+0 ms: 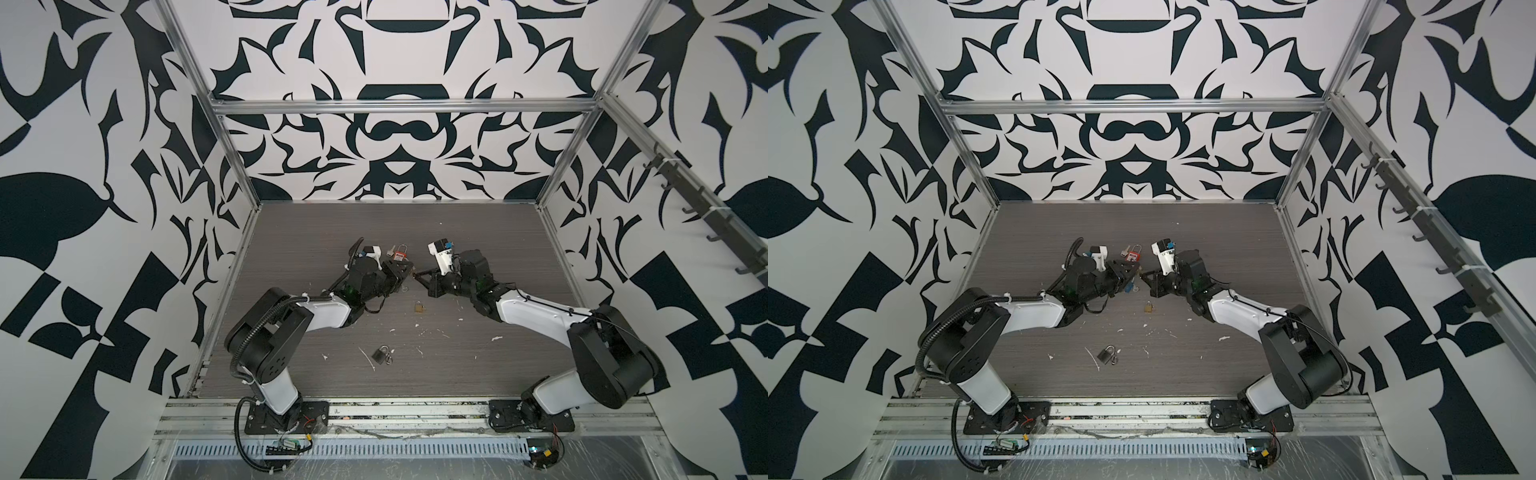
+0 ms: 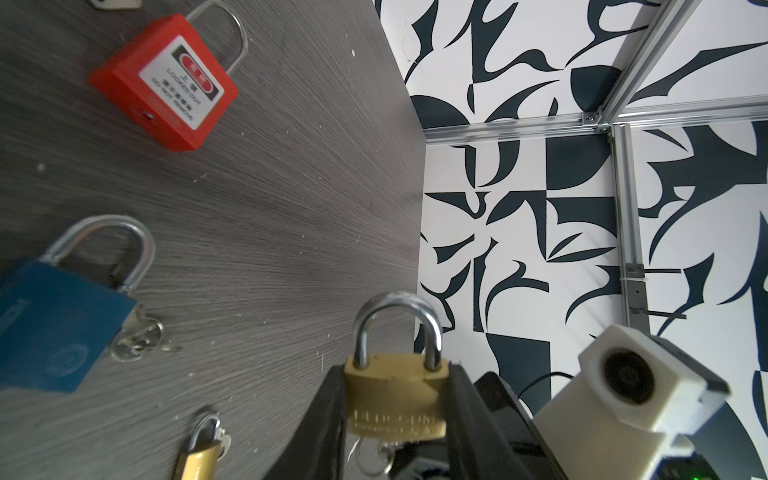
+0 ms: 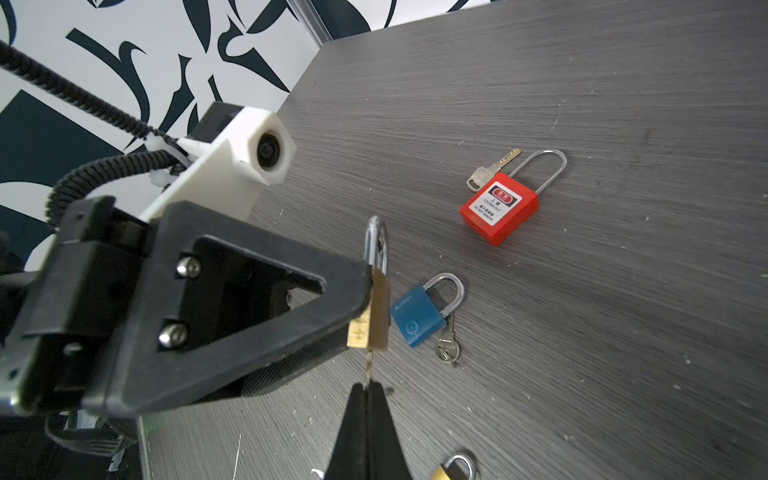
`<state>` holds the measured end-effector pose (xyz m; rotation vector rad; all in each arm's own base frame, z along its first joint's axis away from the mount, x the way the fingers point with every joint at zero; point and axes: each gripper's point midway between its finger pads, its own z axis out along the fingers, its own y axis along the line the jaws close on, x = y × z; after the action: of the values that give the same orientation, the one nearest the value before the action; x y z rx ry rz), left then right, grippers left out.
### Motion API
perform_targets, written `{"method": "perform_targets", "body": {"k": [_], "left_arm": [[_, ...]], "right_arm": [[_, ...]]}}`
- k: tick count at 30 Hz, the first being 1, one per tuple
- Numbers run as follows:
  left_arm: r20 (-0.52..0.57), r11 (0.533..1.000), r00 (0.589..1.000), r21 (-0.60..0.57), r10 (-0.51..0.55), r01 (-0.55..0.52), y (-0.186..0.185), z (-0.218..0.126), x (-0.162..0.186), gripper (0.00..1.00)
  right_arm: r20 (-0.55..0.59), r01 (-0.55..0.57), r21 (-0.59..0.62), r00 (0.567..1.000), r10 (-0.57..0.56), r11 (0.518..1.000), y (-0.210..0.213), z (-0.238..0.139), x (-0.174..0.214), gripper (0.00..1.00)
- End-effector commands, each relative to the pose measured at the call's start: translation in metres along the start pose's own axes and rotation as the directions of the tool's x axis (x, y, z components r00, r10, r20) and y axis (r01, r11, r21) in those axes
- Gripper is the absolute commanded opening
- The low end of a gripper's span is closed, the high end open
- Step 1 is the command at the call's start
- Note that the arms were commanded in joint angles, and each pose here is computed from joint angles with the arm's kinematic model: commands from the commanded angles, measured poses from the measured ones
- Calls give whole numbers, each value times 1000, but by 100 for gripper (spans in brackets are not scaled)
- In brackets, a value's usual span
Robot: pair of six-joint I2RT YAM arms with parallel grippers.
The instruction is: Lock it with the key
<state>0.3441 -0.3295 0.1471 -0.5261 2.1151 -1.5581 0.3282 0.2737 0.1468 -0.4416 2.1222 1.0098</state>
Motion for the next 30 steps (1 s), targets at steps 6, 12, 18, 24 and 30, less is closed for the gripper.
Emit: {"method": "perform_targets", "body": {"k": [6,12,18,24,30], "left_arm": [[8,999,999,26,38,-38,-20,0,-7,0],[79,999,996,-16,44,-43,-20,-7,-43,0],[141,992,986,-101,87,-73,-18,-15,-71,0],[116,988,988,-126,99,-85,-17,-11,-65,0],[-43,906,946,-279,320,-319,-22,-14,-36,0]], "right_arm": [[10,36,-71,999,-35,997,18,-5,-2,0],[-69,-15,-77,998,9,997,17,-21,45,0],[-74,-46,-61,996,41,997,18,-41,72,0],[-20,-28,-54,999,27,998,23,-44,55,0],[112,-12,-36,994,16,999,33,-47,2,13]]}}
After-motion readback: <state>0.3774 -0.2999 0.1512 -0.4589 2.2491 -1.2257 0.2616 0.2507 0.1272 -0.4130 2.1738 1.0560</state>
